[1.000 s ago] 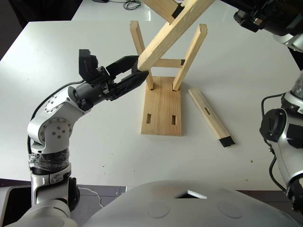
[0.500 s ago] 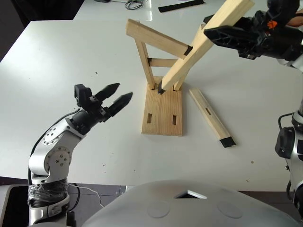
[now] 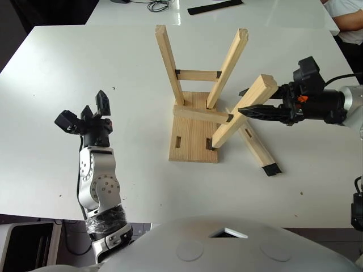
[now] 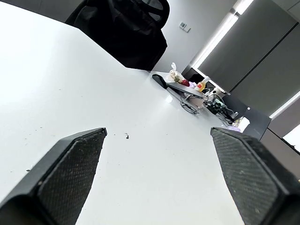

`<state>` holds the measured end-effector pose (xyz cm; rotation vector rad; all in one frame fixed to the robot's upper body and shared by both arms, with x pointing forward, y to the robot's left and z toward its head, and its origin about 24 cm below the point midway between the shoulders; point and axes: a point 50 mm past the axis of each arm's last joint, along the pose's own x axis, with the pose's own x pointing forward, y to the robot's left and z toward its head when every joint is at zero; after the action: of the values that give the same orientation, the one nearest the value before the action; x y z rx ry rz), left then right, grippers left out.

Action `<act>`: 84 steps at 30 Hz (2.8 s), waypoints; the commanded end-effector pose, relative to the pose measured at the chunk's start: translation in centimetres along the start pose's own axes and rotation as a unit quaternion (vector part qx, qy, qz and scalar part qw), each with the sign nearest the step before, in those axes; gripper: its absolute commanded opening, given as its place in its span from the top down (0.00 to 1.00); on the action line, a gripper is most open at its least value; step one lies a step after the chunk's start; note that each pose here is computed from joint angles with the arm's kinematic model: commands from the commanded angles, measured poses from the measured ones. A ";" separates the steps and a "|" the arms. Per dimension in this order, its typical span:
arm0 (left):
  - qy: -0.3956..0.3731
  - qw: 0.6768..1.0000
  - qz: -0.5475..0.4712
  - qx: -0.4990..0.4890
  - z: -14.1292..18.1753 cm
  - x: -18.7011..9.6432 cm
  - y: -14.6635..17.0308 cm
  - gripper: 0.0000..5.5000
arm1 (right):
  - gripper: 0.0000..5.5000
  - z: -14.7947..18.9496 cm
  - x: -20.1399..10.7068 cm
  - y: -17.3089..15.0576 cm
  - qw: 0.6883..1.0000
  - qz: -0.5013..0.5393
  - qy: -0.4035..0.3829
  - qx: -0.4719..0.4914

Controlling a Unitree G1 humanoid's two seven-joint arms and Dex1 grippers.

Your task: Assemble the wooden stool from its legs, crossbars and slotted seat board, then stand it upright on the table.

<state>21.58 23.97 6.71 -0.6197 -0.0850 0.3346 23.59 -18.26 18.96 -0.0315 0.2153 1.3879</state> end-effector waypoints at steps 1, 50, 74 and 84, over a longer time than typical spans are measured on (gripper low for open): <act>0.000 1.000 0.007 0.011 -0.2 0.6 0.0 0.25 | 0.62 -0.5 0.1 -0.4 1.000 -0.014 0.010 -0.010; 0.064 0.996 -0.061 0.024 -5.8 -1.2 -5.2 0.25 | 0.63 -6.5 4.3 -1.8 0.974 -0.021 0.213 -0.079; 0.034 0.998 0.005 0.052 -3.7 -1.4 -0.9 0.25 | 0.35 -7.2 -0.9 -2.2 0.956 -0.151 0.250 -0.033; 0.037 0.996 0.062 0.049 -3.5 -3.1 1.3 0.25 | 0.35 -11.4 0.4 0.2 0.921 -0.308 0.216 0.102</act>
<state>19.72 21.81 3.41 -0.5060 0.0354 0.3880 22.54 -19.19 7.78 -0.2764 0.6306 0.7965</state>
